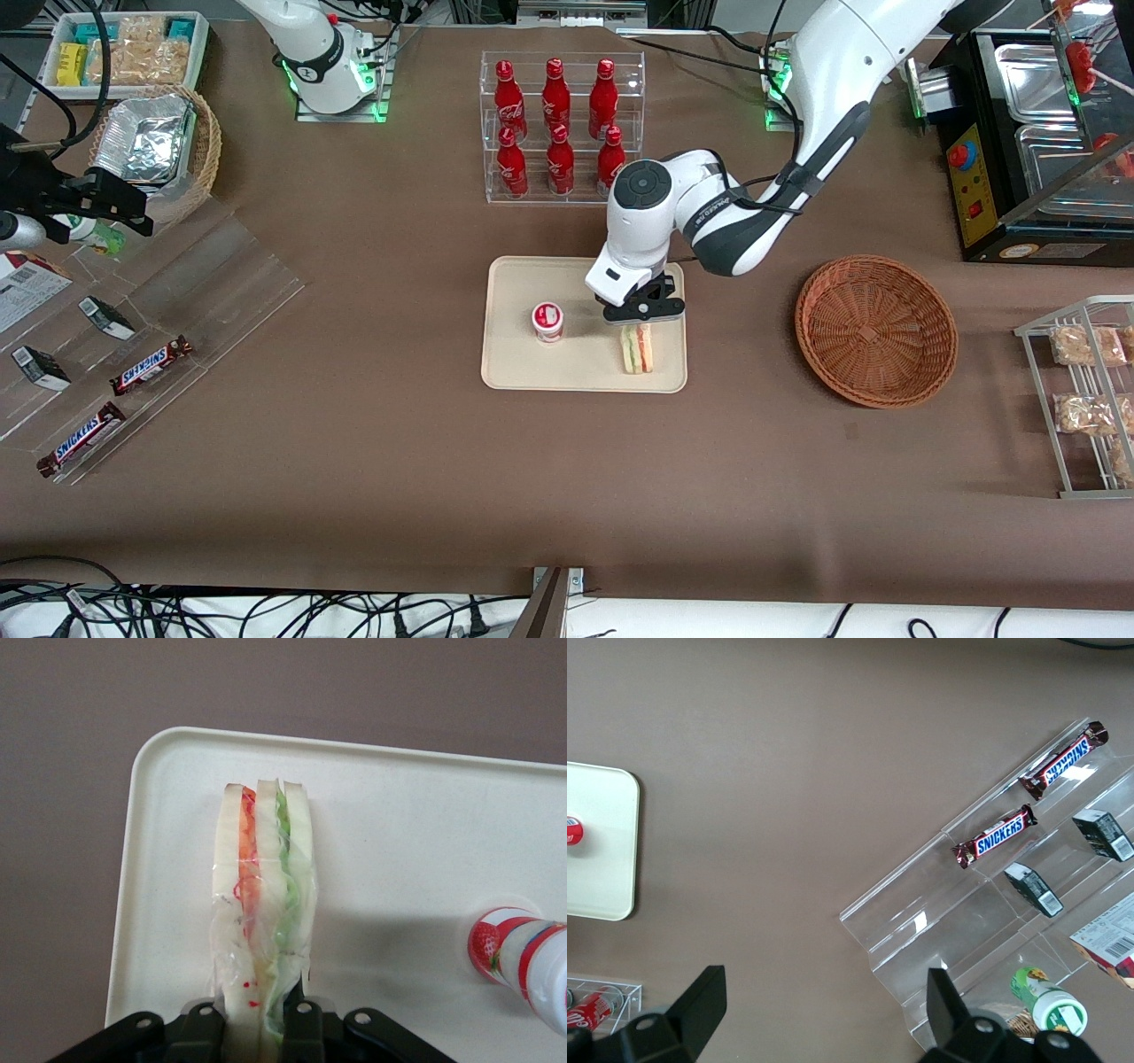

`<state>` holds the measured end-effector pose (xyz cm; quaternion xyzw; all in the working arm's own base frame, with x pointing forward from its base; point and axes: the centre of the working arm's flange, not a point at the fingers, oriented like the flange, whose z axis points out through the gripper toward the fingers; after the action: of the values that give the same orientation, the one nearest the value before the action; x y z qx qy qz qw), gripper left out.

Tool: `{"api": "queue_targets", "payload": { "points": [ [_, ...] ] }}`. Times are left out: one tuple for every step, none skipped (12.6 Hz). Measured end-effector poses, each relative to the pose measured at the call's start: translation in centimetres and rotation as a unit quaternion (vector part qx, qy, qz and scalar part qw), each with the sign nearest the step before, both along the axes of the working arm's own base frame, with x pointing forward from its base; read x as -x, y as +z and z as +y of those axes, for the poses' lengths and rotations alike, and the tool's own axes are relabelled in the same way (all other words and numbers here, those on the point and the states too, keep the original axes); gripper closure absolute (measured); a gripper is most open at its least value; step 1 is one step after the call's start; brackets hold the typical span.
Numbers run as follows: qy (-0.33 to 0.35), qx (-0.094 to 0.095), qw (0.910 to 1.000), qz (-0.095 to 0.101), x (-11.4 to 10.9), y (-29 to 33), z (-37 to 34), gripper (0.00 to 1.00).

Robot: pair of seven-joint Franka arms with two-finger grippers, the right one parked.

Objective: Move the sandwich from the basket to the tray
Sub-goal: 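Lower the sandwich onto the tray beside the bottle and open gripper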

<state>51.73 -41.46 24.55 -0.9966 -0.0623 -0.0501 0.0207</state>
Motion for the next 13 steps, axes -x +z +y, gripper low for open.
{"api": "queue_targets", "payload": {
  "points": [
    [0.001,-0.001,1.0000,0.001,0.10,-0.28,-0.07,0.78],
    [0.000,0.000,1.0000,0.003,0.16,-0.46,-0.13,0.78],
    [-0.001,-0.001,1.0000,0.003,0.28,-0.59,-0.25,0.78],
    [-0.003,-0.001,1.0000,0.004,0.46,-0.70,-0.44,0.78],
    [-0.003,-0.002,1.0000,0.003,0.62,-0.75,-0.62,0.78],
    [-0.003,-0.002,1.0000,0.002,0.72,-0.76,-0.75,0.76],
    [-0.004,-0.003,1.0000,0.000,0.79,-0.76,-0.84,0.74],
    [-0.005,-0.004,1.0000,-0.001,0.83,-0.75,-0.90,0.65],
    [-0.006,-0.004,1.0000,-0.002,0.86,-0.75,-0.94,0.55],
    [-0.006,-0.004,1.0000,-0.002,0.87,-0.75,-0.95,0.45],
    [-0.006,-0.004,1.0000,-0.002,0.86,-0.75,-0.94,0.34],
    [-0.005,-0.004,1.0000,-0.002,0.80,-0.69,-0.92,0.23],
    [-0.003,-0.003,1.0000,-0.005,0.54,-0.38,-0.81,0.12]
  ]
}}
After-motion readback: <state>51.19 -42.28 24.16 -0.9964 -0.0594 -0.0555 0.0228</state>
